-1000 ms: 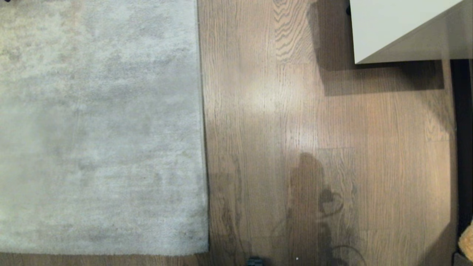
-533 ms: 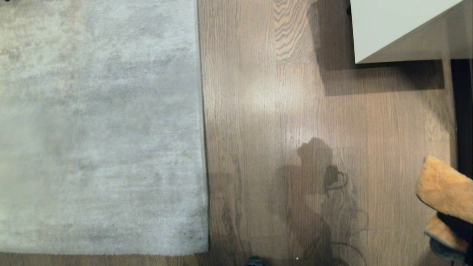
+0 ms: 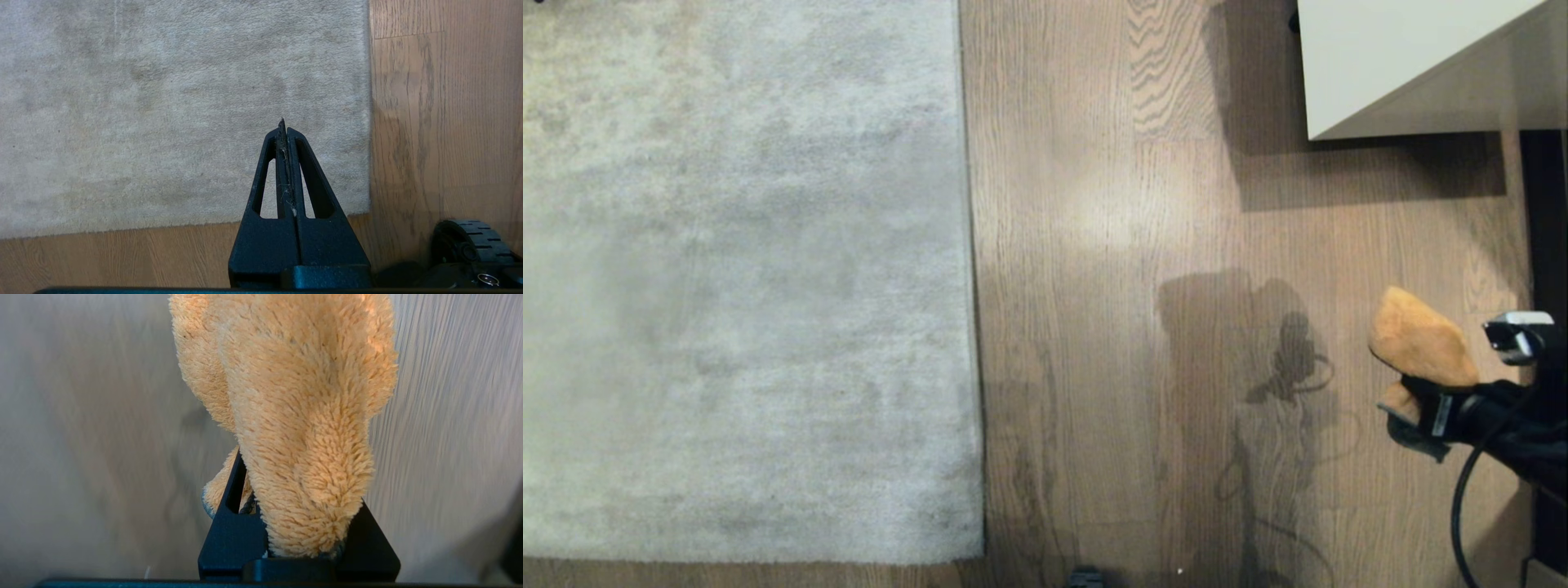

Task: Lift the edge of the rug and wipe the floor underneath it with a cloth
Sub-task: Put down the rag

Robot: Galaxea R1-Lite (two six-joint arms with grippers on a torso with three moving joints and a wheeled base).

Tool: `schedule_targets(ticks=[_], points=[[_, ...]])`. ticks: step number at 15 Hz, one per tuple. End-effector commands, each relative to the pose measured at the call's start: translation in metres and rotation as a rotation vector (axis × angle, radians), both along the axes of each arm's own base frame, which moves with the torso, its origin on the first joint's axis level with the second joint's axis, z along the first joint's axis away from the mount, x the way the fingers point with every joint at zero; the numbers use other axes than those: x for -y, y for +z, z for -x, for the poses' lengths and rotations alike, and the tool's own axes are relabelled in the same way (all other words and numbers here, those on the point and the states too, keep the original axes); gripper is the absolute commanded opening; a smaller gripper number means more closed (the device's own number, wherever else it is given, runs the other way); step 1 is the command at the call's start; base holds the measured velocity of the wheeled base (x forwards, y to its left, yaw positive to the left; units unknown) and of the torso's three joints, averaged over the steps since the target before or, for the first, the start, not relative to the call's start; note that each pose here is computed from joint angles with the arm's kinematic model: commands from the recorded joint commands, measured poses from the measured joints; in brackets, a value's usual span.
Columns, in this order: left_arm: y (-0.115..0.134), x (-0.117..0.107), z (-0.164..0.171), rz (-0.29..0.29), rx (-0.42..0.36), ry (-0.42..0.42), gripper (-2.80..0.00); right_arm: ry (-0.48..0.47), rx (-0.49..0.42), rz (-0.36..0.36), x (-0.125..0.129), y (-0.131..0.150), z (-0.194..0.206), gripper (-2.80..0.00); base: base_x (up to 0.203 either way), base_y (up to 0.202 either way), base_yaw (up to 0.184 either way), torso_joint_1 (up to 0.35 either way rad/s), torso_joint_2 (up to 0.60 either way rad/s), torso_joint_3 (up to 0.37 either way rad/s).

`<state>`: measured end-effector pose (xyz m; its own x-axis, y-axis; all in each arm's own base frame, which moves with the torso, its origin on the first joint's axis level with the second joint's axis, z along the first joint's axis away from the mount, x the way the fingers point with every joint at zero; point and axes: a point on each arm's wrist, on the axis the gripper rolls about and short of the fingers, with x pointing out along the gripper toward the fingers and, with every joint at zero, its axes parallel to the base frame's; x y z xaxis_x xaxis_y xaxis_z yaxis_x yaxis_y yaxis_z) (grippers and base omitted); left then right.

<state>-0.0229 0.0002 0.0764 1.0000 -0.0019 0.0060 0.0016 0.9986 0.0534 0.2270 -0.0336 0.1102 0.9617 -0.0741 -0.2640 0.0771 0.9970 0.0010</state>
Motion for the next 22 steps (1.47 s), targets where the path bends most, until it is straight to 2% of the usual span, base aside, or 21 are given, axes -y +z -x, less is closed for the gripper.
schedule_targets(ticks=[1, 5, 9, 17, 19, 20, 22], points=[[0.000, 0.000, 0.000, 0.000, 0.000, 0.000, -2.80, -0.034, -0.003, -0.009, 0.015, -0.027, -0.040, -2.80, 0.000, 0.000, 0.000, 0.000, 0.00, 0.000], [0.000, 0.000, 0.000, 0.000, 0.000, 0.000, -2.80, -0.131, 0.034, -0.008, 0.052, -0.034, -0.068, -2.80, 0.000, 0.000, 0.000, 0.000, 0.00, 0.000], [0.000, 0.000, 0.000, 0.000, 0.000, 0.000, -2.80, -0.179, 0.022, -0.011, 0.071, -0.043, -0.075, -2.80, 0.000, 0.000, 0.000, 0.000, 0.00, 0.000], [0.000, 0.000, 0.000, 0.000, 0.000, 0.000, -2.80, -0.181, 0.004, -0.019, 0.074, -0.052, -0.078, -2.80, 0.000, 0.000, 0.000, 0.000, 0.00, 0.000], [0.000, 0.000, 0.000, 0.000, 0.000, 0.000, -2.80, -0.142, 0.012, -0.028, 0.073, -0.050, -0.078, -2.80, 0.000, 0.000, 0.000, 0.000, 0.00, 0.000], [0.000, 0.000, 0.000, 0.000, 0.000, 0.000, -2.80, -0.140, 0.014, -0.028, 0.073, -0.050, -0.078, 0.00, 0.000, 0.000, 0.000, 0.000, 0.00, 0.000], [0.000, 0.000, 0.000, 0.000, 0.000, 0.000, -2.80, -0.138, 0.019, -0.027, 0.072, -0.050, -0.077, 0.00, 0.000, 0.000, 0.000, 0.000, 0.00, 0.000]])
